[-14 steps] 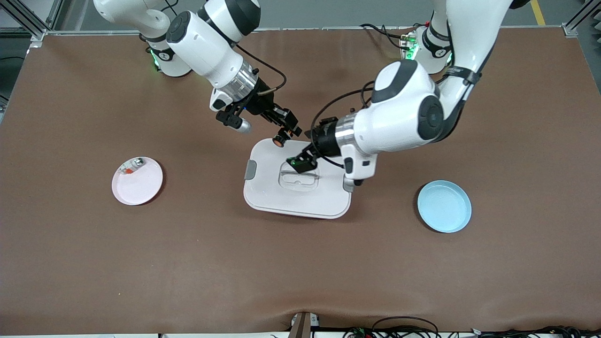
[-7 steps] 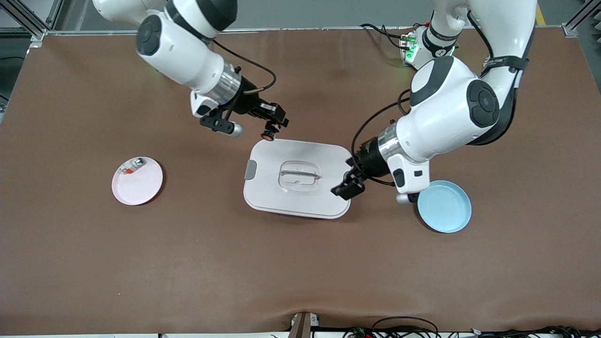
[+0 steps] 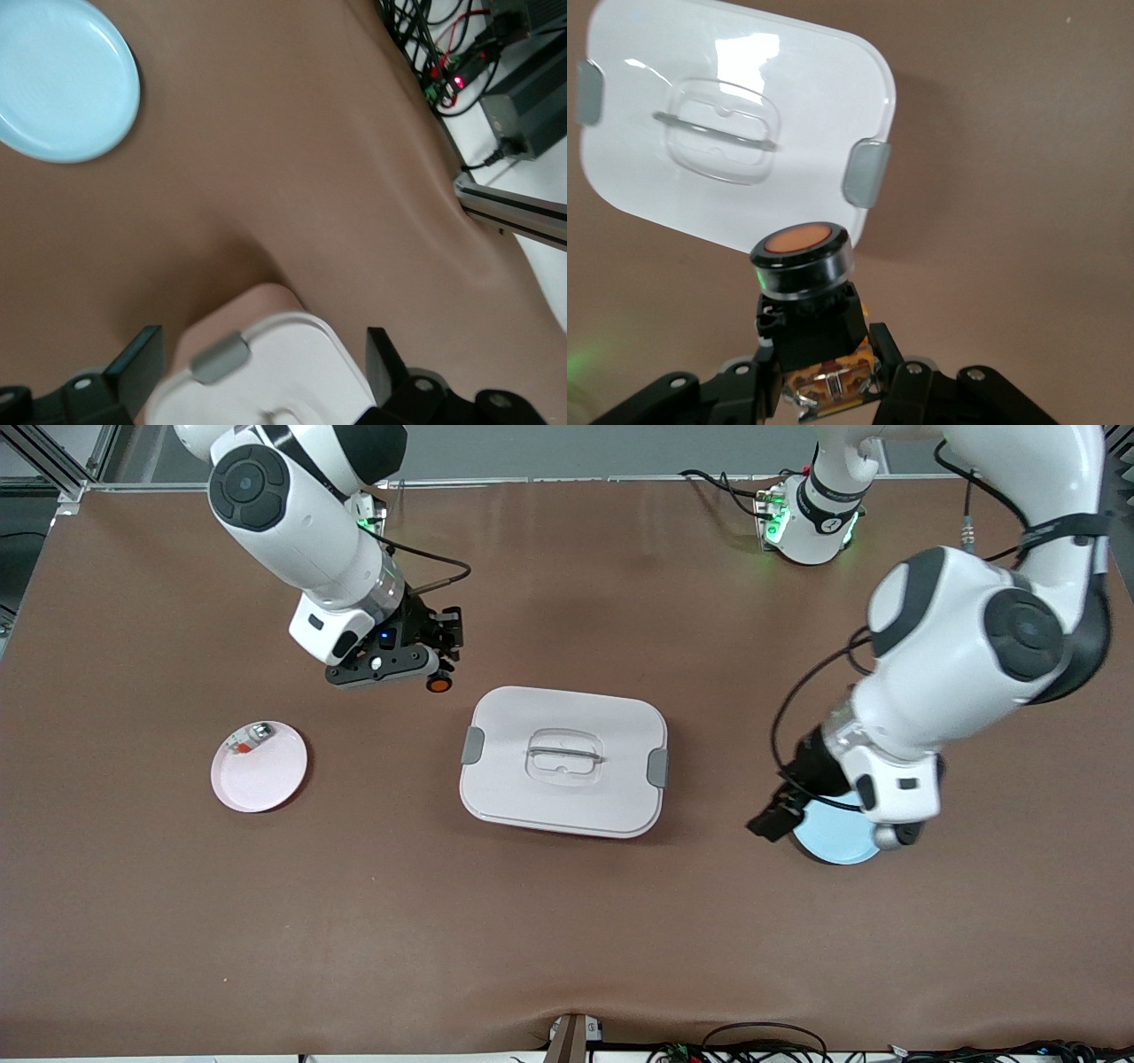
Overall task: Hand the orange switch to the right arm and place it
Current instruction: 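Open the left gripper and withdraw while the right gripper carries switch, then move the switch with the right gripper over the white plate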
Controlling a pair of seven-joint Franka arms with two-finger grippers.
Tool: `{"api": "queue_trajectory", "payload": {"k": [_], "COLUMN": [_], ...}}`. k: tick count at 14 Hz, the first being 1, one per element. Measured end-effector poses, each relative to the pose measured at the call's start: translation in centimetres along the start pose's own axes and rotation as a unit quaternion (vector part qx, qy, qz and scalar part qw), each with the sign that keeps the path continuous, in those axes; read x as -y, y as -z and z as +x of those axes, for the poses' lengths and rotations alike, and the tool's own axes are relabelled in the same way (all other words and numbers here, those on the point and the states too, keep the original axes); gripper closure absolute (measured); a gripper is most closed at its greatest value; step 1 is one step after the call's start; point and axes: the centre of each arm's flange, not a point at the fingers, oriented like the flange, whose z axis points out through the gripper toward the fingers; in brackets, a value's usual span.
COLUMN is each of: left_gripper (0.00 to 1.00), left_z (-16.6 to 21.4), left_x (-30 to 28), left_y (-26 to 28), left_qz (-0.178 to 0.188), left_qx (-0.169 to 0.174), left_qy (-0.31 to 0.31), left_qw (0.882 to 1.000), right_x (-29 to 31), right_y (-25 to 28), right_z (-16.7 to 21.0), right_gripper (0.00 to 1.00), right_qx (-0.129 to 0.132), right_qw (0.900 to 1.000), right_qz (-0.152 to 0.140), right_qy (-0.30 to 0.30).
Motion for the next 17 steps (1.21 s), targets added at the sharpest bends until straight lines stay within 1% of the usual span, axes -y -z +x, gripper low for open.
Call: {"api": "queue_trajectory", "payload": {"k": [2, 3, 4, 6, 7, 9, 11, 14, 17], "left_gripper": [0.0, 0.0, 0.0, 0.0, 0.0, 0.0, 0.0, 0.0, 0.0], "left_z": [2.9, 3.7, 4.2, 5.2, 5.9, 7.6, 9.2, 10.0, 10.0], "left_x": [2.0, 2.7, 3.2, 4.1, 4.5, 5.8, 7.2, 8.4, 9.4], "left_y": [0.6, 0.8, 1.1, 1.9, 2.3, 3.6, 4.8, 6.3, 8.4], "left_qz": [0.033, 0.052, 0.068, 0.088, 0.09, 0.093, 0.102, 0.119, 0.127], "left_qx": [-0.023, -0.037, -0.049, -0.06, -0.061, -0.063, -0.059, -0.061, -0.062], "left_qy": [-0.044, -0.065, -0.083, -0.12, -0.141, -0.176, -0.205, -0.25, -0.261], "left_qw": [0.998, 0.996, 0.993, 0.987, 0.984, 0.978, 0.972, 0.959, 0.955], "right_x": [-2.5, -4.1, -5.7, -8.4, -9.8, -13.5, -17.9, -23.9, -29.6], "right_y": [0.2, 0.4, 0.6, 0.8, 0.8, 0.9, 0.8, -1.1, -4.7], "right_z": [0.7, 1.1, 1.4, 2.0, 2.2, 2.7, 3.3, 3.8, 3.4], "right_gripper": [0.57, 0.57, 0.57, 0.57, 0.57, 0.57, 0.57, 0.57, 0.57], "right_qx": [0.005, 0.004, 0.003, 0.008, 0.013, 0.025, 0.028, 0.017, 0.002], "right_qw": [0.999, 0.997, 0.993, 0.981, 0.974, 0.958, 0.938, 0.906, 0.874], "right_qz": [-0.009, -0.018, -0.039, -0.085, -0.098, -0.107, -0.119, -0.136, -0.151], "right_qy": [0.049, 0.074, 0.108, 0.175, 0.205, 0.265, 0.326, 0.4, 0.463]}}
